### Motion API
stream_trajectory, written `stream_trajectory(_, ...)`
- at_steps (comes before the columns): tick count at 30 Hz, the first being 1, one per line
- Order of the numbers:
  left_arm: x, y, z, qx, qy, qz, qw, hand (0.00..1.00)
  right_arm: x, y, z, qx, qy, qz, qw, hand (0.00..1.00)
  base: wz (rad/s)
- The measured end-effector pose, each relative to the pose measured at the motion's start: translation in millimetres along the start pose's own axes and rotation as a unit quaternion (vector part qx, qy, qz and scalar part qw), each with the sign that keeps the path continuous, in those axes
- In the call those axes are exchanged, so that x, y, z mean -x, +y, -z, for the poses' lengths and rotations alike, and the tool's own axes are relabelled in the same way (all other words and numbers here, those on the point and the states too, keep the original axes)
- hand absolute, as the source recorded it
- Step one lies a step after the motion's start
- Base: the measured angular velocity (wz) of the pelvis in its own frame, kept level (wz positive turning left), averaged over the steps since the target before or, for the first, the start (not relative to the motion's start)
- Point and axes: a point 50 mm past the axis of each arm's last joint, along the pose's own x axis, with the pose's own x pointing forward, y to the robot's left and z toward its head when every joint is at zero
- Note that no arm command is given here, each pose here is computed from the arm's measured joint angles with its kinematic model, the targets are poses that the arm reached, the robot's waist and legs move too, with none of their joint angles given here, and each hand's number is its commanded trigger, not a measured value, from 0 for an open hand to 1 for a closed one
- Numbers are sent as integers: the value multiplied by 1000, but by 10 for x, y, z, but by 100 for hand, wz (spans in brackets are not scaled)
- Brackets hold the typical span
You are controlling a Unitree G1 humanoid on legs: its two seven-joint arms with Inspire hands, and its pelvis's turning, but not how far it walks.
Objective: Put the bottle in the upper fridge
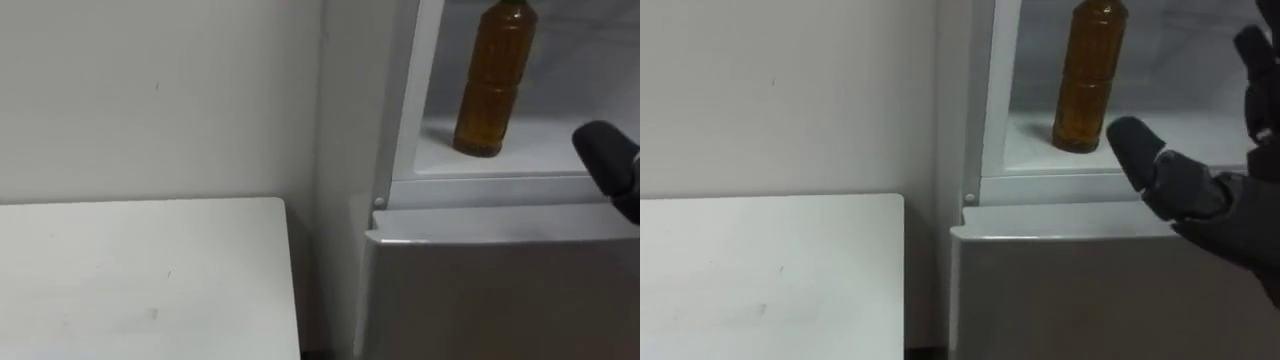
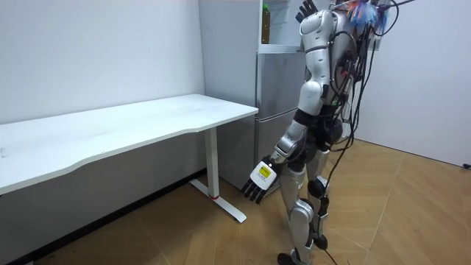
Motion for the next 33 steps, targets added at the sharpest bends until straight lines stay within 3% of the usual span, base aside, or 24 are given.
stream_trajectory(14, -15, -70, -60, 6, -12, 7, 1000, 0, 372, -571, 276, 91, 104, 207, 968, 0, -5)
stream_trajectory(25, -12, -128, -70, 5, -14, 13, 1000, 0, 1058, -944, 821, 120, 247, 390, 879, 0, 3)
stream_trajectory(33, -13, -149, -102, 7, -20, 21, 1000, 0, 1559, -1083, 1013, 154, 344, 422, 825, 0, 1)
